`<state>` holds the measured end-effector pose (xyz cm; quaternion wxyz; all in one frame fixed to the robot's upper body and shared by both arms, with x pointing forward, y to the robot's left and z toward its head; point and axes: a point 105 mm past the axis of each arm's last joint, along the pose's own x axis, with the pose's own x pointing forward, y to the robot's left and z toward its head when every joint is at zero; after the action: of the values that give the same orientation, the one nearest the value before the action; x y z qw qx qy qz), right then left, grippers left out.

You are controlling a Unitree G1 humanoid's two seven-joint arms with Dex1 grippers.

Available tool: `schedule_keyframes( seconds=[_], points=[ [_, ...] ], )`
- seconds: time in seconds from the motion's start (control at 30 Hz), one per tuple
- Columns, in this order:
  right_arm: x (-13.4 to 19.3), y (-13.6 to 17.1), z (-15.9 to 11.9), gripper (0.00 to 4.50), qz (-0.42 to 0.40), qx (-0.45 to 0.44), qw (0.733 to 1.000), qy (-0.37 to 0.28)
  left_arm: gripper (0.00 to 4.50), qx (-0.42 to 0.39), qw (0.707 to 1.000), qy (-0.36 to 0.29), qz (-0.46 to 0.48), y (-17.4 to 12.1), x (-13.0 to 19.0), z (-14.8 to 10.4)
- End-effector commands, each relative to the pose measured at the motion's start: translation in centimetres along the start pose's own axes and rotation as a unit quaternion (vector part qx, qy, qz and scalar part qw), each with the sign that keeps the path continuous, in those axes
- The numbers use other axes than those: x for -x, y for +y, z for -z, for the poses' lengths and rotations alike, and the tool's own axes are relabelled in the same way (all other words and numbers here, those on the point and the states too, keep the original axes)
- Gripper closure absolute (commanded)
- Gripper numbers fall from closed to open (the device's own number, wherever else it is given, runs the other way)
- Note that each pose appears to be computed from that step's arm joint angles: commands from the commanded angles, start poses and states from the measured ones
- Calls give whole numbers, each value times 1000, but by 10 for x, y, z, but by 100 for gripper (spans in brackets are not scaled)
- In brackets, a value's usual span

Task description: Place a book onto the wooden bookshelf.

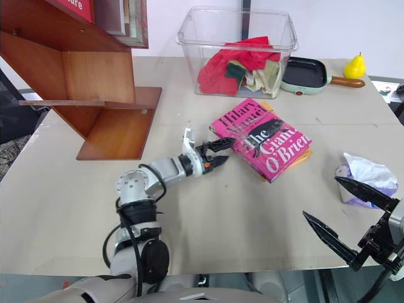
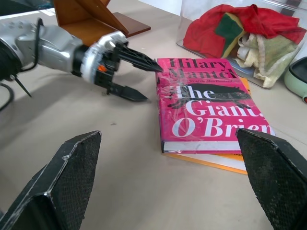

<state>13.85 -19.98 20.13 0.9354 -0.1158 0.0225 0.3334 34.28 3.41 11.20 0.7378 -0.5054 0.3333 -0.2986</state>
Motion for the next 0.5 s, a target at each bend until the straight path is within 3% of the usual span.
schedule_keyframes(
  seconds=[0.03,0.33,0.5],
  points=[
    [3,3,-11,5,0,24,1000,-4,0,33,999,-15,9,-6,-13,-1],
    [3,4,-12,5,7,20,1000,-4,0,64,997,-6,33,-10,-47,7],
    [2,5,-8,0,14,15,1000,-5,218,70,996,4,53,-16,-57,11]
  ],
)
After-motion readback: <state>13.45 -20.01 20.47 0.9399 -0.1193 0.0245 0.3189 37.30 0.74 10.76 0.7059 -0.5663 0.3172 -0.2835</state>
